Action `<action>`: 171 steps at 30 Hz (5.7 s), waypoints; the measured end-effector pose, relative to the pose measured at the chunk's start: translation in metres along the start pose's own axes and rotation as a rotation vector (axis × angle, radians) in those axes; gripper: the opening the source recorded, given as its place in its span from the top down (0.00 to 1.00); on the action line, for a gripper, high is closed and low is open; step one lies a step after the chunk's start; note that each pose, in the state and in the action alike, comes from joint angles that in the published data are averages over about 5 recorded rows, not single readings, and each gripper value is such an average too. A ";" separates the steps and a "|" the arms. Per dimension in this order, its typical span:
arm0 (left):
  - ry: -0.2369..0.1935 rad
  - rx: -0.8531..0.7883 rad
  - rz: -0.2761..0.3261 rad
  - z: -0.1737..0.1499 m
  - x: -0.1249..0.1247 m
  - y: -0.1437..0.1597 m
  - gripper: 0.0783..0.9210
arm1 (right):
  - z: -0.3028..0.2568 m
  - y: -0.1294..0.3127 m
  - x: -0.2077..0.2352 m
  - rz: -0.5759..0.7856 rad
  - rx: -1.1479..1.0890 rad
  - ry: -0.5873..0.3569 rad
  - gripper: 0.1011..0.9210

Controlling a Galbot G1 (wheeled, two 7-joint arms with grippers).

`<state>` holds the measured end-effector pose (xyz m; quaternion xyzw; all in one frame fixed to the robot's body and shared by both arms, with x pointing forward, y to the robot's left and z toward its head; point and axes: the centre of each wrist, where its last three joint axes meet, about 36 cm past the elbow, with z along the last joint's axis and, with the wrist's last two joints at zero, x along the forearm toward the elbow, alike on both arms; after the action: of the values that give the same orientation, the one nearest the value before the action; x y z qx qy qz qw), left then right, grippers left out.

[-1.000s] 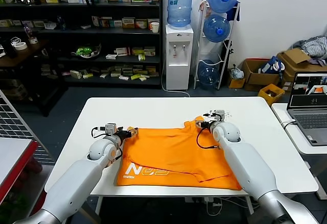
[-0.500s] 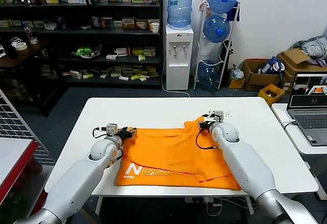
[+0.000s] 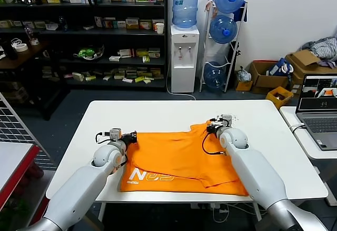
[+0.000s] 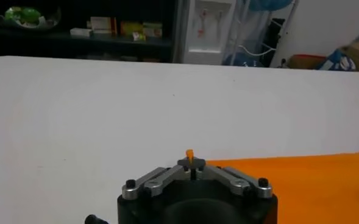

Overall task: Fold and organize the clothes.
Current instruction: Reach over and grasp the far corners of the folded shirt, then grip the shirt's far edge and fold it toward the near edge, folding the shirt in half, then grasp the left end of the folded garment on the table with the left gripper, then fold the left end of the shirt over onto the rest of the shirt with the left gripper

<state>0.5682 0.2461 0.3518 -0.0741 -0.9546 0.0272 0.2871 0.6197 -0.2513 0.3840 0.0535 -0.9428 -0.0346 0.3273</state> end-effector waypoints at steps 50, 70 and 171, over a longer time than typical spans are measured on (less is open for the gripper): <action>-0.109 -0.042 0.103 0.055 0.147 -0.034 0.98 | 0.091 -0.012 0.217 -0.043 0.010 -0.039 0.97; -0.078 -0.021 0.079 0.081 0.169 -0.033 0.44 | 0.111 -0.020 0.242 -0.046 0.004 -0.030 0.38; 0.030 0.288 0.072 0.040 0.188 -0.121 0.94 | 0.148 -0.003 0.246 -0.006 -0.041 -0.039 0.12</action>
<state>0.3760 0.1556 0.4319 -0.0667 -0.9332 0.1731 0.3078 0.3356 -0.2798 0.4186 0.0487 -0.9479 -0.0561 0.3099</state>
